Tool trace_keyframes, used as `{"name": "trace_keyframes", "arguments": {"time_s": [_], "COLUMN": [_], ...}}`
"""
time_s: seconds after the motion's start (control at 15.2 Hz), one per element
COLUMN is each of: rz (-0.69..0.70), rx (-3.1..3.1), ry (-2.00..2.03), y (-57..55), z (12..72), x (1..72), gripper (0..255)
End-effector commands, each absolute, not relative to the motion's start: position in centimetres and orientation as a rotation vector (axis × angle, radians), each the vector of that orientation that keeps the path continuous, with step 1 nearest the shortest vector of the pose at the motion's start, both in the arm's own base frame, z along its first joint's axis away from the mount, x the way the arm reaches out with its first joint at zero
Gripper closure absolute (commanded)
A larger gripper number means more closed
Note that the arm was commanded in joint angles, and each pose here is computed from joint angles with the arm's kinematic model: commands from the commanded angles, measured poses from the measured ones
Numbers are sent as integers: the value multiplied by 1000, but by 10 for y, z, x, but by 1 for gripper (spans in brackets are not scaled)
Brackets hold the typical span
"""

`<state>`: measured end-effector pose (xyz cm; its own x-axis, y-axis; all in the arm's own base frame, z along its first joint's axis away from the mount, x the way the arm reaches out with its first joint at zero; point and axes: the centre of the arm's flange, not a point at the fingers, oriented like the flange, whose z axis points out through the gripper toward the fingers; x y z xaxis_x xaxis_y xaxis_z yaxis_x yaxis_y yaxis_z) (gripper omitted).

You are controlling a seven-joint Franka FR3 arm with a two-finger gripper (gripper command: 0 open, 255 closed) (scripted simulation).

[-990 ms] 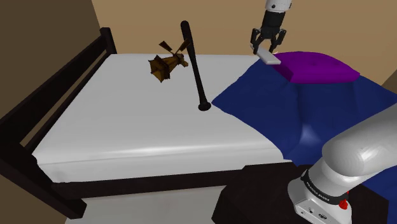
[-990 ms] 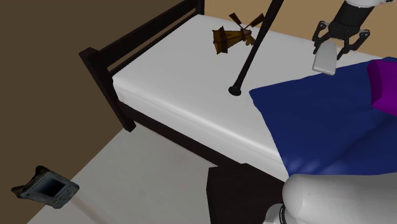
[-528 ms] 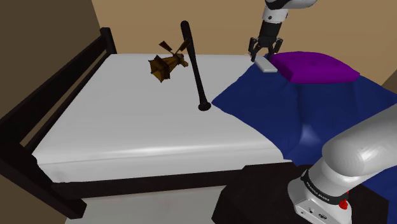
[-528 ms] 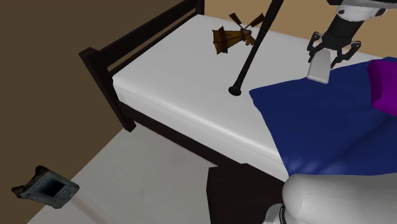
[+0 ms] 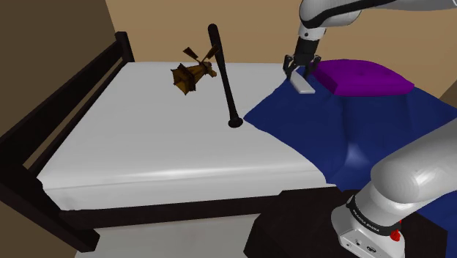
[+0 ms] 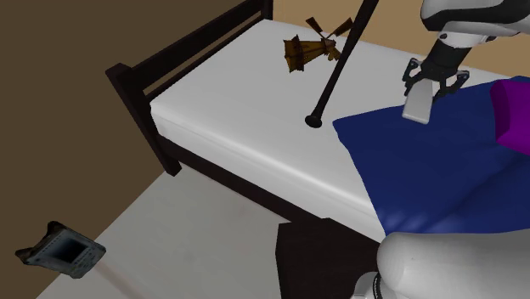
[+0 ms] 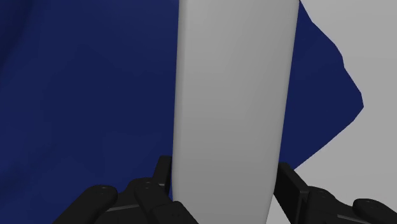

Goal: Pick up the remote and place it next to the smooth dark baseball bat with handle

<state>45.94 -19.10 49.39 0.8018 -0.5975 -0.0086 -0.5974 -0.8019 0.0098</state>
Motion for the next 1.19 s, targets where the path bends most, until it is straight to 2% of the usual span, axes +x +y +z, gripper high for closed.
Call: {"name": "trace_keyframes", "arguments": {"time_s": [0.0, 1.12], "rz": [-16, -16], "rx": [2976, 2976], "ry": [-987, -987], "y": [-191, -191], "z": [483, 394], "x": [460, 460], "gripper": [255, 255]}}
